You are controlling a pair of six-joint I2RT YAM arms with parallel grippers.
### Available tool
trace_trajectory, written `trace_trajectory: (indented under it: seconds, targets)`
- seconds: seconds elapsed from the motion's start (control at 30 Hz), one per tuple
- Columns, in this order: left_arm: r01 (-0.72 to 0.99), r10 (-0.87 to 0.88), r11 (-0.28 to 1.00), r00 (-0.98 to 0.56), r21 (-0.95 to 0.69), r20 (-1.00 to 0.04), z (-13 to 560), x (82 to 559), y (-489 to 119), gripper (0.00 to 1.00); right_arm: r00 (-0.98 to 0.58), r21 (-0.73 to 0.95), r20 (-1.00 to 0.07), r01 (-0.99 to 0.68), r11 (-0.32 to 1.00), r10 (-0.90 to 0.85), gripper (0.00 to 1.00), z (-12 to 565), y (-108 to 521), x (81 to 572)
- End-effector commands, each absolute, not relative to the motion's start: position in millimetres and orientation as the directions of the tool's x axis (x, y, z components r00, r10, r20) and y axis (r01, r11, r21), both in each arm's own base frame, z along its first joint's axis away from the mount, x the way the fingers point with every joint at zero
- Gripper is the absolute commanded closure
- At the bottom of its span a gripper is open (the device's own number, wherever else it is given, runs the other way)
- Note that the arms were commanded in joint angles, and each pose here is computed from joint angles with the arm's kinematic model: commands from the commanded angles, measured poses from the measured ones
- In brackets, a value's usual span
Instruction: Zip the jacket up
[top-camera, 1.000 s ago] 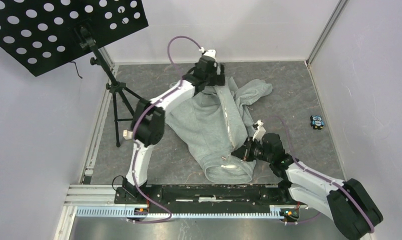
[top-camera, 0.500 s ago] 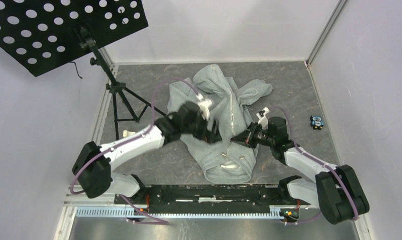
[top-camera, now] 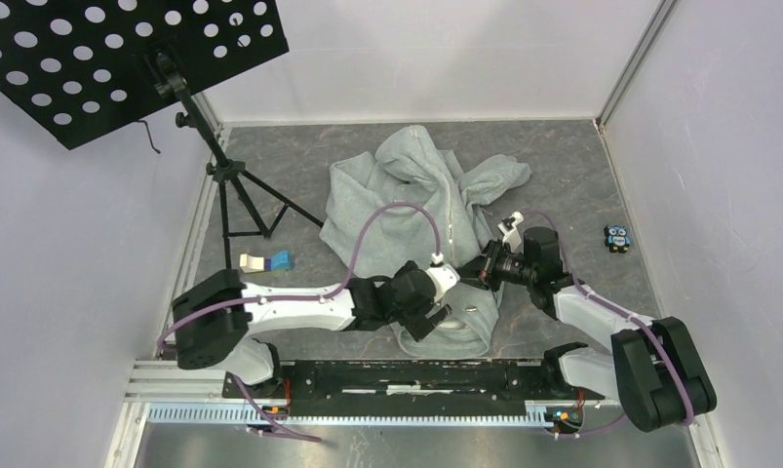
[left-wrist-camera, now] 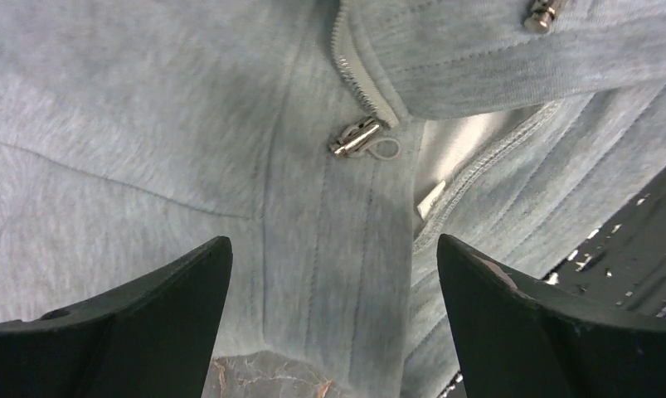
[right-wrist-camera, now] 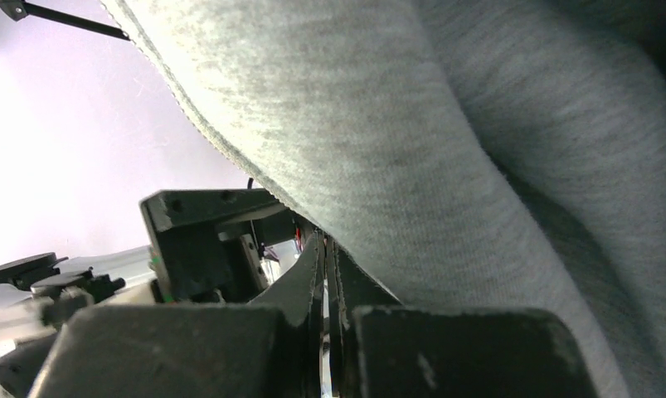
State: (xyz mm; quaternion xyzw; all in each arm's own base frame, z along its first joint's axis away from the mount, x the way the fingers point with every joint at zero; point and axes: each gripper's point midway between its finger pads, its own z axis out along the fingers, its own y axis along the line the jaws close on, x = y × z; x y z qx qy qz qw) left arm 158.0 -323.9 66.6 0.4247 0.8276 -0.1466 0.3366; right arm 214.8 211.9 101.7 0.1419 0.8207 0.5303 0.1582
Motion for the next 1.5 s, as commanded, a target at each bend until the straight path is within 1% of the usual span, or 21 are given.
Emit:
trace_trajectory:
  seconds: [0.0, 0.07, 0.13, 0.2, 0.23, 0.4, 0.47, 0.57, 0.7, 0.8, 0.87, 0.97, 1.07, 1.1, 1.13, 1.17, 1.2, 1.27, 1.3, 1.33, 1.47]
  targets:
    - [0.801, 0.653, 0.565, -0.285, 0.200, -0.702, 75, 170, -343, 0.02, -0.898, 0.929, -0.190, -0.034, 0.368, 0.398, 1.00, 130, 215, 227]
    - [0.778, 0.672, 0.581, -0.294, 0.239, -0.679, 66, 174, -342, 0.06, -0.898, 0.927, -0.197, -0.040, 0.373, 0.394, 1.00, 130, 215, 227]
    - [0.688, 0.686, 0.647, -0.337, 0.329, -0.645, 59, 190, -325, 0.28, -0.895, 0.920, -0.205, -0.039, 0.390, 0.395, 1.00, 127, 213, 228]
    - [0.635, 0.699, 0.670, -0.367, 0.385, -0.613, 58, 195, -310, 0.43, -0.892, 0.917, -0.220, -0.050, 0.397, 0.395, 1.00, 127, 212, 228]
    - [0.615, 0.688, 0.687, -0.379, 0.387, -0.619, 60, 196, -306, 0.52, -0.890, 0.915, -0.224, -0.051, 0.401, 0.398, 1.00, 127, 211, 229]
    - [0.562, 0.610, 0.759, -0.437, 0.329, -0.661, 81, 187, -282, 0.89, -0.890, 0.914, -0.239, -0.073, 0.399, 0.387, 1.00, 133, 212, 232]
    - [0.512, 0.537, 0.812, -0.471, 0.279, -0.700, 94, 183, -266, 0.96, -0.896, 0.913, -0.228, -0.060, 0.404, 0.382, 1.00, 130, 211, 234]
    - [0.402, 0.394, 0.896, -0.523, 0.189, -0.756, 106, 176, -235, 0.98, -0.899, 0.915, -0.210, -0.042, 0.401, 0.385, 1.00, 127, 212, 236]
    - [0.287, 0.165, 0.958, -0.579, -0.010, -0.798, 98, 162, -204, 0.98, -0.902, 0.912, -0.214, -0.047, 0.407, 0.375, 1.00, 125, 214, 243]
    - [0.251, -0.002, 0.948, -0.611, -0.196, -0.791, 96, 151, -200, 0.98, -0.909, 0.912, -0.204, -0.042, 0.407, 0.363, 1.00, 122, 215, 243]
    - [0.223, -0.069, 0.938, -0.629, -0.264, -0.774, 92, 145, -194, 0.98, -0.913, 0.912, -0.202, -0.044, 0.407, 0.355, 1.00, 120, 215, 241]
    - [0.177, -0.128, 0.933, -0.652, -0.314, -0.748, 89, 139, -184, 0.98, -0.916, 0.905, -0.216, -0.059, 0.421, 0.337, 1.00, 119, 215, 240]
    - [0.189, -0.119, 0.927, -0.669, -0.323, -0.734, 93, 134, -183, 0.97, -0.920, 0.897, -0.234, -0.080, 0.435, 0.314, 1.00, 119, 215, 238]
    - [0.195, -0.112, 0.926, -0.674, -0.323, -0.730, 97, 133, -185, 0.92, -0.922, 0.895, -0.237, -0.084, 0.438, 0.307, 1.00, 118, 215, 237]
    - [0.191, -0.104, 0.931, -0.679, -0.312, -0.726, 98, 133, -184, 0.85, -0.922, 0.894, -0.238, -0.086, 0.440, 0.304, 1.00, 117, 214, 236]
    - [0.191, -0.097, 0.933, -0.684, -0.306, -0.723, 102, 132, -185, 0.70, -0.922, 0.893, -0.242, -0.089, 0.442, 0.302, 1.00, 116, 214, 236]
    - [0.199, -0.090, 0.931, -0.689, -0.307, -0.719, 106, 131, -188, 0.59, -0.922, 0.891, -0.244, -0.091, 0.444, 0.299, 1.00, 115, 214, 235]
    - [0.230, -0.065, 0.923, -0.698, -0.309, -0.713, 115, 128, -194, 0.39, -0.924, 0.891, -0.243, -0.092, 0.444, 0.295, 1.00, 114, 214, 234]
    - [0.251, -0.053, 0.916, -0.698, -0.314, -0.714, 120, 127, -198, 0.31, -0.926, 0.891, -0.242, -0.094, 0.444, 0.291, 1.00, 114, 215, 234]
    - [0.274, -0.047, 0.905, -0.695, -0.326, -0.717, 127, 126, -202, 0.23, -0.926, 0.891, -0.247, -0.101, 0.444, 0.287, 1.00, 115, 216, 233]
    - [0.420, -0.019, 0.822, -0.654, -0.384, -0.756, 172, 121, -224, 0.03, -0.926, 0.888, -0.264, -0.124, 0.443, 0.269, 1.00, 119, 223, 233]
